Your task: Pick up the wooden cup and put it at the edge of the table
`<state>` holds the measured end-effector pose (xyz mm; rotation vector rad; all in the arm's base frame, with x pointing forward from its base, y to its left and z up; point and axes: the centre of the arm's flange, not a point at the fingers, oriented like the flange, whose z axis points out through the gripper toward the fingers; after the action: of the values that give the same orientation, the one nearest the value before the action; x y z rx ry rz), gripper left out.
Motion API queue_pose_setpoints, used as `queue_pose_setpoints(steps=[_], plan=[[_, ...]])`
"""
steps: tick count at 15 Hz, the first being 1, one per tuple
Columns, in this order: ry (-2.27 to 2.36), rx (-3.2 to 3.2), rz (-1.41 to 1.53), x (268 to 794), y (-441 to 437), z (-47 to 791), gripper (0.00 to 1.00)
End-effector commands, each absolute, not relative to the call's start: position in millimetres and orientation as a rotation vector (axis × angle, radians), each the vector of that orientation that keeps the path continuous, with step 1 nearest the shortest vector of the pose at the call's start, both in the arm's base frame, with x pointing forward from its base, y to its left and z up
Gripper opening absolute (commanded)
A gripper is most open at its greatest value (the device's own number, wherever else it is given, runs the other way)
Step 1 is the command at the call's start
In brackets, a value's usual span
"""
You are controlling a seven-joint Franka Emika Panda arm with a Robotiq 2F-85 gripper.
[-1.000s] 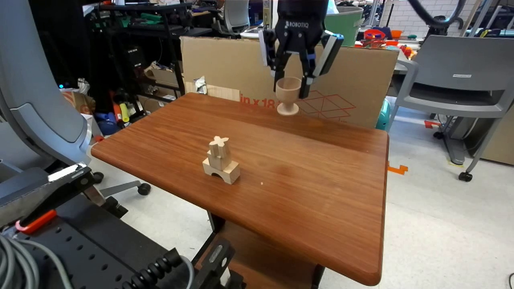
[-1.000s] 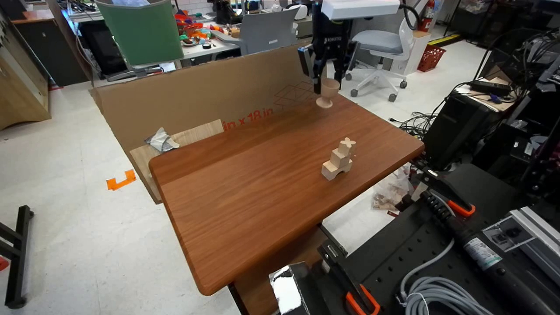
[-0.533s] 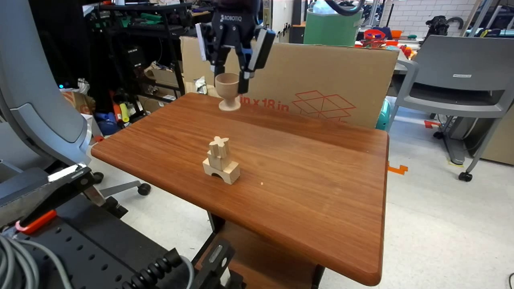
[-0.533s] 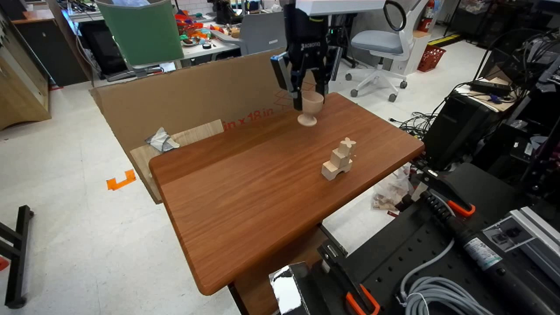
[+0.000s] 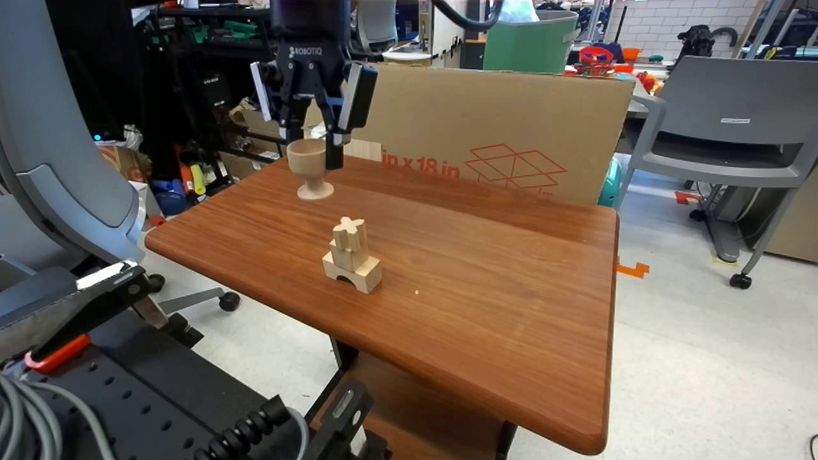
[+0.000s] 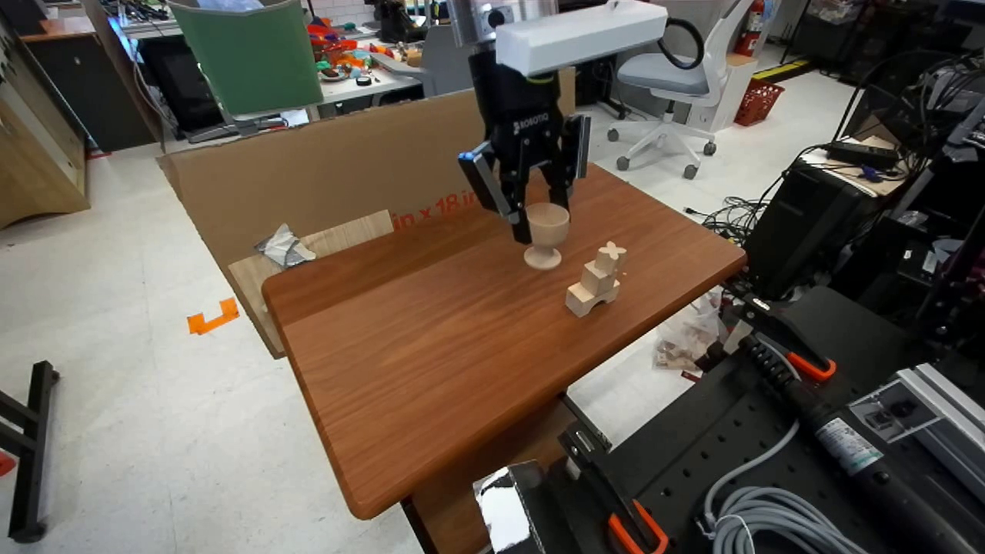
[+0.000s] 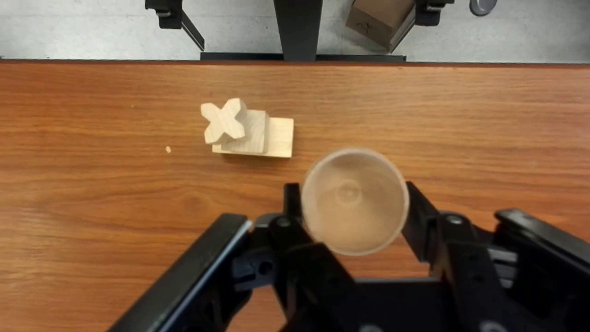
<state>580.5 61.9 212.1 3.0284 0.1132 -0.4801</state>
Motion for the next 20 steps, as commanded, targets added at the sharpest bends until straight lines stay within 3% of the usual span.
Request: queue_pose_setpoints(steps=[1, 19, 20], plan=[[0.146, 2.957, -0.529, 573, 78, 194, 0.28], [0.132, 2.919, -0.535, 579, 117, 133, 0.28], [0.128, 2.925, -0.53, 579, 118, 135, 0.78]])
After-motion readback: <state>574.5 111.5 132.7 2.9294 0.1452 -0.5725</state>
